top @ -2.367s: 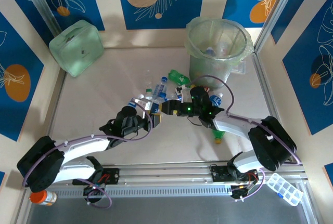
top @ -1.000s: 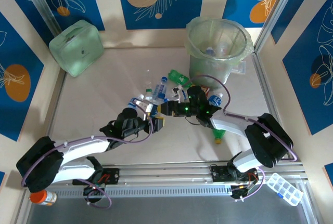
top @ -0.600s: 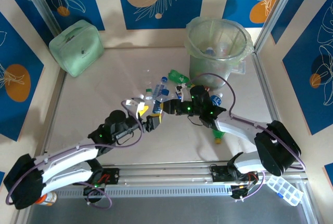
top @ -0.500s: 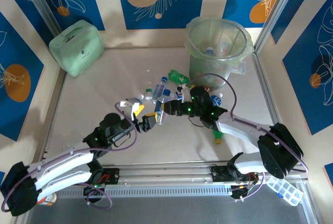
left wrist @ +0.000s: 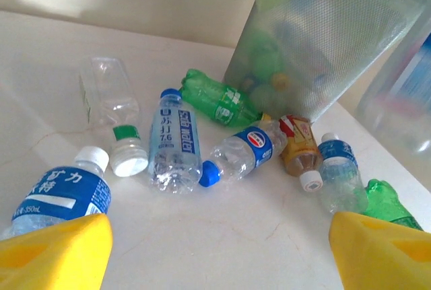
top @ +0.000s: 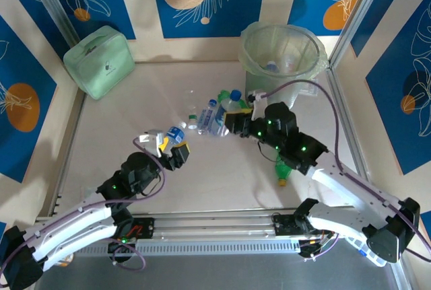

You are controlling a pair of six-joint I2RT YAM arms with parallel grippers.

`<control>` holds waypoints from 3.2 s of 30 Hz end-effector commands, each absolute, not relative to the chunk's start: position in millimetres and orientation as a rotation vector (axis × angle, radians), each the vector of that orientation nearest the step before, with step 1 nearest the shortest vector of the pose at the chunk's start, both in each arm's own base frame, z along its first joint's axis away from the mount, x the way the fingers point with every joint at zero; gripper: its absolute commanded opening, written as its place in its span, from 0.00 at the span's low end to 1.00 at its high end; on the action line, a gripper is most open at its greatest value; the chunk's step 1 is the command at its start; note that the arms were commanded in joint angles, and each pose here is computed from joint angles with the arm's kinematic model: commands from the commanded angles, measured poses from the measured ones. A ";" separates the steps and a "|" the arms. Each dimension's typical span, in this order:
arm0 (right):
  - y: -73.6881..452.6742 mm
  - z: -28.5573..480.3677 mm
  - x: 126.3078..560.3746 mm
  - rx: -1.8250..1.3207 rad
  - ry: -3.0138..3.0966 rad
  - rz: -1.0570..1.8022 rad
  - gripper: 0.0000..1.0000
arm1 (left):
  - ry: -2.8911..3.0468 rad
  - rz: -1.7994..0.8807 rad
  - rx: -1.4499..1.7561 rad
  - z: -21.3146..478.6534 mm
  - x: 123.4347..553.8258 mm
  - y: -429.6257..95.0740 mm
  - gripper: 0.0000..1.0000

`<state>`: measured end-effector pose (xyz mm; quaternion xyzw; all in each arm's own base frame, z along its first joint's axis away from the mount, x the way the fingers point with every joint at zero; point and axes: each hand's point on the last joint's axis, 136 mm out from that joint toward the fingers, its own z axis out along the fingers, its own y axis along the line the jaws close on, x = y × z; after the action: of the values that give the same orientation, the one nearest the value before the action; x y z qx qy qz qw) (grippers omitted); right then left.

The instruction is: Put the plastic bottles in the bin

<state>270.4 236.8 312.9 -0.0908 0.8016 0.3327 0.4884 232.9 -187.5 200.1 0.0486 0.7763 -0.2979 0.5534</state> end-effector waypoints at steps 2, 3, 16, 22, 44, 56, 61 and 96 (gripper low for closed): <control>192.8 360.9 291.8 -0.106 1.890 0.565 0.52 | 1.856 -0.715 0.076 193.5 231.7 -185.5 0.82; 184.6 377.3 298.8 -0.084 1.860 0.538 0.52 | 1.850 -0.717 0.071 193.1 231.1 -184.3 0.82; 53.3 429.3 424.9 0.357 1.919 0.338 0.51 | 1.901 -0.684 0.078 184.4 235.0 -187.6 0.82; 30.3 403.6 460.6 0.388 2.024 0.143 0.51 | 1.919 -0.680 0.077 181.3 235.5 -188.6 0.82; 5.9 261.7 528.3 0.285 2.375 -0.370 0.57 | 1.967 -0.596 0.052 173.9 240.5 -181.3 0.81; 13.4 193.4 553.6 0.217 2.531 -0.368 0.63 | 1.986 -0.560 0.061 170.1 243.4 -181.3 0.82; 20.7 205.2 556.0 0.187 2.498 -0.352 0.68 | 1.985 -0.549 0.061 169.9 244.1 -180.4 0.82; 220.2 360.6 333.0 -0.295 2.019 0.449 0.66 | 1.978 -0.304 -0.038 177.8 246.0 -134.7 0.83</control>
<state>348.5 193.1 365.1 -0.0995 0.8500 0.1378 0.4987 244.4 -148.8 165.4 -0.0054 0.8349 -0.1647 0.5251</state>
